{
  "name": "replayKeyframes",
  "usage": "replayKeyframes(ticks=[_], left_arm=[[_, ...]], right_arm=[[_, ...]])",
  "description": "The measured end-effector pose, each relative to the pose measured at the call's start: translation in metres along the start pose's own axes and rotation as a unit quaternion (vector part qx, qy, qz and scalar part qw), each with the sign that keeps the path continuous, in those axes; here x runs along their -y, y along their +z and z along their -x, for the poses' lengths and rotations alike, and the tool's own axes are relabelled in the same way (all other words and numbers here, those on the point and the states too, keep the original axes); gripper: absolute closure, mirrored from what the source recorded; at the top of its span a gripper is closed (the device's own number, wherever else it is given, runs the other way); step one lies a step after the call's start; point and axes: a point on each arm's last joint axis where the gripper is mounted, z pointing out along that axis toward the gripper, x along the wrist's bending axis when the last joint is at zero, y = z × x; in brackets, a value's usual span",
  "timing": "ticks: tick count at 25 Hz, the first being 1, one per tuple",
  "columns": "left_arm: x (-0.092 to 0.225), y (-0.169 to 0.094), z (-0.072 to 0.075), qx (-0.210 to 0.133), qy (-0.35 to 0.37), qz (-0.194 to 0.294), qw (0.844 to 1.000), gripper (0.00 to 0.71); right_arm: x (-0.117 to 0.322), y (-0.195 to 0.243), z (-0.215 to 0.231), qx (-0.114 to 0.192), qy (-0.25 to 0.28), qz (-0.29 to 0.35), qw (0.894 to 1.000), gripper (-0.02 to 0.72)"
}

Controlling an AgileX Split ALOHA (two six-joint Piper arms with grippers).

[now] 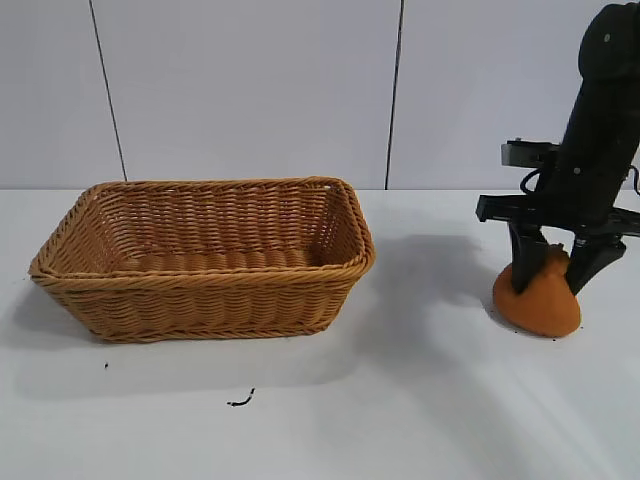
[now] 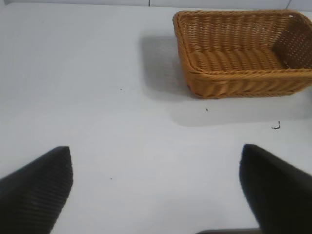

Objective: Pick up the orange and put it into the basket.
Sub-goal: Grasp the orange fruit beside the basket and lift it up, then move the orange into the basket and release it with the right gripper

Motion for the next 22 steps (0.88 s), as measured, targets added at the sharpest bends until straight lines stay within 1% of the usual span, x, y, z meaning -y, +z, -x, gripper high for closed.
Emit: replayKeyframes(ticks=[1, 2, 5, 8, 11, 16, 19, 22], left_arm=[[0.0, 0.0, 0.0, 0.0, 0.0, 0.0, 1.0, 0.044], [0.0, 0.0, 0.0, 0.0, 0.0, 0.0, 1.0, 0.044], [0.0, 0.0, 0.0, 0.0, 0.0, 0.0, 1.0, 0.044], [0.0, 0.0, 0.0, 0.0, 0.0, 0.0, 1.0, 0.044], [0.0, 0.0, 0.0, 0.0, 0.0, 0.0, 1.0, 0.044], [0.0, 0.0, 0.0, 0.0, 0.0, 0.0, 1.0, 0.044], [0.0, 0.0, 0.0, 0.0, 0.0, 0.0, 1.0, 0.044], [0.0, 0.0, 0.0, 0.0, 0.0, 0.0, 1.0, 0.044]], right_arm=[[0.0, -0.002, 0.0, 0.003, -0.002, -0.004, 1.0, 0.648], [-0.001, -0.003, 0.0, 0.004, -0.003, -0.005, 1.0, 0.665], [-0.006, -0.013, -0.001, 0.004, -0.009, -0.007, 1.0, 0.663], [-0.019, -0.036, -0.004, 0.002, -0.015, -0.003, 1.0, 0.663], [-0.034, -0.069, -0.007, -0.001, -0.019, 0.024, 1.0, 0.663], [-0.056, -0.118, -0.012, -0.009, -0.024, 0.107, 0.994, 0.663], [-0.061, -0.134, -0.018, -0.025, -0.021, 0.132, 0.991, 0.663], [-0.062, -0.141, -0.03, -0.032, -0.031, 0.143, 0.989, 0.663]])
